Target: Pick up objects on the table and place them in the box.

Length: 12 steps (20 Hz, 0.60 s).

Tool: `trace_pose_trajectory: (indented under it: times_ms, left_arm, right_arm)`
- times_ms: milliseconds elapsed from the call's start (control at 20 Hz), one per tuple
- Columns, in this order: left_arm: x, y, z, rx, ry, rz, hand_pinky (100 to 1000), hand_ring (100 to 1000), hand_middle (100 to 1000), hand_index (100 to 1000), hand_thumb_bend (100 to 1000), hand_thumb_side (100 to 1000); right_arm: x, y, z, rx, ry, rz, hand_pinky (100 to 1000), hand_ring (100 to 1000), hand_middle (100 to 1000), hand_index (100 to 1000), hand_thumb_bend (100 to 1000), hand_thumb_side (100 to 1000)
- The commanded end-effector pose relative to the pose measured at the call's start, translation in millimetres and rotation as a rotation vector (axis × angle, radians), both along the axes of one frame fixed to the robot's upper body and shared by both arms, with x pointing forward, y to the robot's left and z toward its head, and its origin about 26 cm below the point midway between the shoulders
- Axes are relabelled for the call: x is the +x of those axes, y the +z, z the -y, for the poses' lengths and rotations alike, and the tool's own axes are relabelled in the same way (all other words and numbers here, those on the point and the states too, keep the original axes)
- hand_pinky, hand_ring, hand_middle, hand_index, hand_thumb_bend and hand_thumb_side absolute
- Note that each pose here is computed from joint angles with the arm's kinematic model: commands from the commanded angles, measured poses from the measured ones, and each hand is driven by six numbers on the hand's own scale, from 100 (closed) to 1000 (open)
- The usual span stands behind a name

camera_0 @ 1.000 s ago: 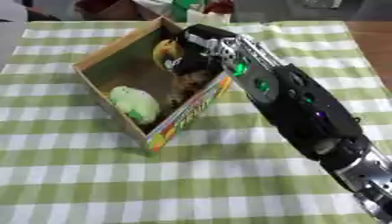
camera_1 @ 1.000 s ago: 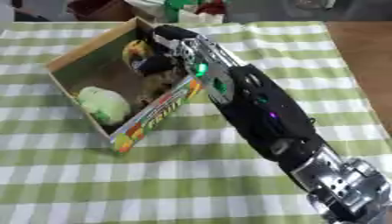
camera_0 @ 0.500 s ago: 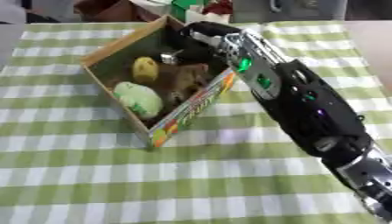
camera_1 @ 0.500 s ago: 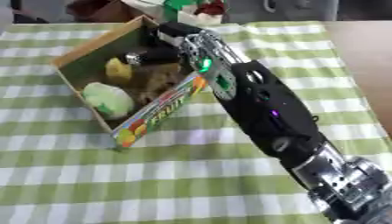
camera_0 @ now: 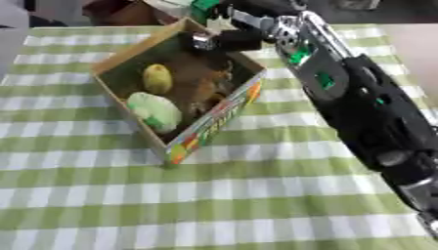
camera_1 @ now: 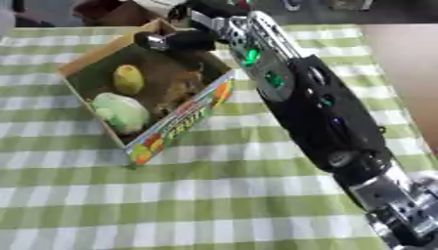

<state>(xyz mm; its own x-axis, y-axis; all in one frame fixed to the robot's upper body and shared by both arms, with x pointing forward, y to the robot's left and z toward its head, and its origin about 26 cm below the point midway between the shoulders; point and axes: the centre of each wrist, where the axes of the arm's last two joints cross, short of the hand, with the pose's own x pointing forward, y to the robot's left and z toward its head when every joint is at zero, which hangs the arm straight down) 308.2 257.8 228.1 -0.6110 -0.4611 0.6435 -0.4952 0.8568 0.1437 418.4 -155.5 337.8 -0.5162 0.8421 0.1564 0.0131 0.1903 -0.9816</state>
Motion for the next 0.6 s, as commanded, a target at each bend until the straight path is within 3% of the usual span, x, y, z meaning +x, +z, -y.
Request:
trace_pose_trajectory:
  times_ms: [50, 350, 600]
  left_arm:
    - [-3.5, 6.8, -3.9, 0.001, 0.016, 0.029, 551, 619, 648, 811, 100, 1000]
    - [-4.1, 6.0, -8.1, -0.011, 0.044, 0.038, 548, 616, 644, 807, 100, 1000]
    - [-4.3, 6.2, -10.0, -0.036, 0.065, 0.064, 543, 611, 641, 807, 100, 1000]
  right_arm:
    - [-18.6, 34.0, 27.8, 0.074, 0.02, 0.136, 849, 877, 767, 859, 100, 1000]
    - [-46.4, 49.0, 85.2, 0.181, 0.013, 0.296, 831, 844, 742, 834, 100, 1000]
    - [-73.1, 48.7, 123.1, 0.283, -0.007, 0.399, 833, 837, 748, 850, 100, 1000]
